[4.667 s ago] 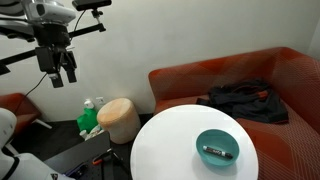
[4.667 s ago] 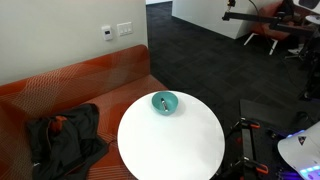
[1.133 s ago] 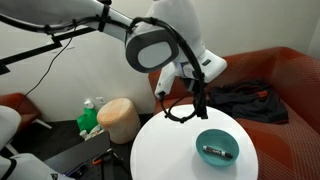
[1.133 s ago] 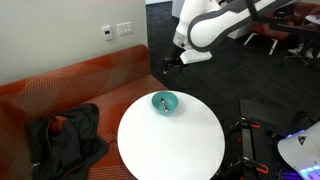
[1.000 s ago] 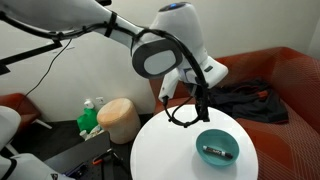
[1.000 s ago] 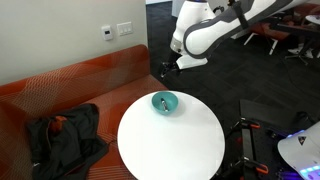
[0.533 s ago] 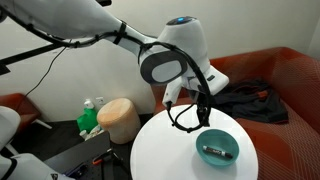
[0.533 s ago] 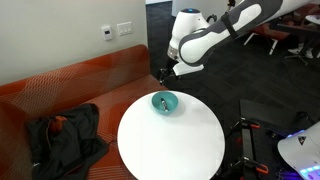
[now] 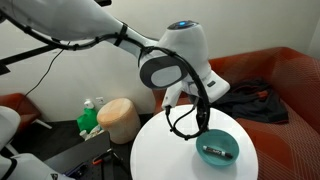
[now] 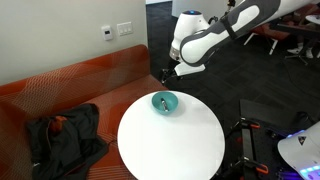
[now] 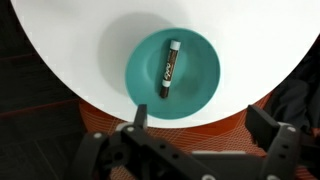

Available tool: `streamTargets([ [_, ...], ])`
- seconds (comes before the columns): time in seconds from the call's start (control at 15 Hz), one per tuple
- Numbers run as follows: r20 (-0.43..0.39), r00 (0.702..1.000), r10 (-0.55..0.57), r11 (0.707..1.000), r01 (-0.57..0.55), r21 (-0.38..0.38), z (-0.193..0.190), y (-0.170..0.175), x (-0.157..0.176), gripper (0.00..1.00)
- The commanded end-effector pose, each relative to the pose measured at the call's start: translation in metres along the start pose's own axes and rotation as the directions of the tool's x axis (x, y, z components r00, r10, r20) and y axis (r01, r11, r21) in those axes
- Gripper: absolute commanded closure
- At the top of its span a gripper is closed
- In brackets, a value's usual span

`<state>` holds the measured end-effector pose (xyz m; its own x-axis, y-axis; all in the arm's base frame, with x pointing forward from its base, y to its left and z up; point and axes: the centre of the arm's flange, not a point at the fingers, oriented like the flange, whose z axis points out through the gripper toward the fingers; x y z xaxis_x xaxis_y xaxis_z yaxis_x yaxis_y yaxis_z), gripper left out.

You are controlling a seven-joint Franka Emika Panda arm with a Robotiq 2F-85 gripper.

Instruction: Remove the black marker from the teal bowl

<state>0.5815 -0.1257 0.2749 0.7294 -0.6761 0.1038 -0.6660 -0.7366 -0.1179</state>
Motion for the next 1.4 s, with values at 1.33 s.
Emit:
streamTargets([
  [1.33, 0.022, 0.998, 0.065, 0.998, -0.065, 0.011, 0.114, 0.013, 0.019, 0.19],
])
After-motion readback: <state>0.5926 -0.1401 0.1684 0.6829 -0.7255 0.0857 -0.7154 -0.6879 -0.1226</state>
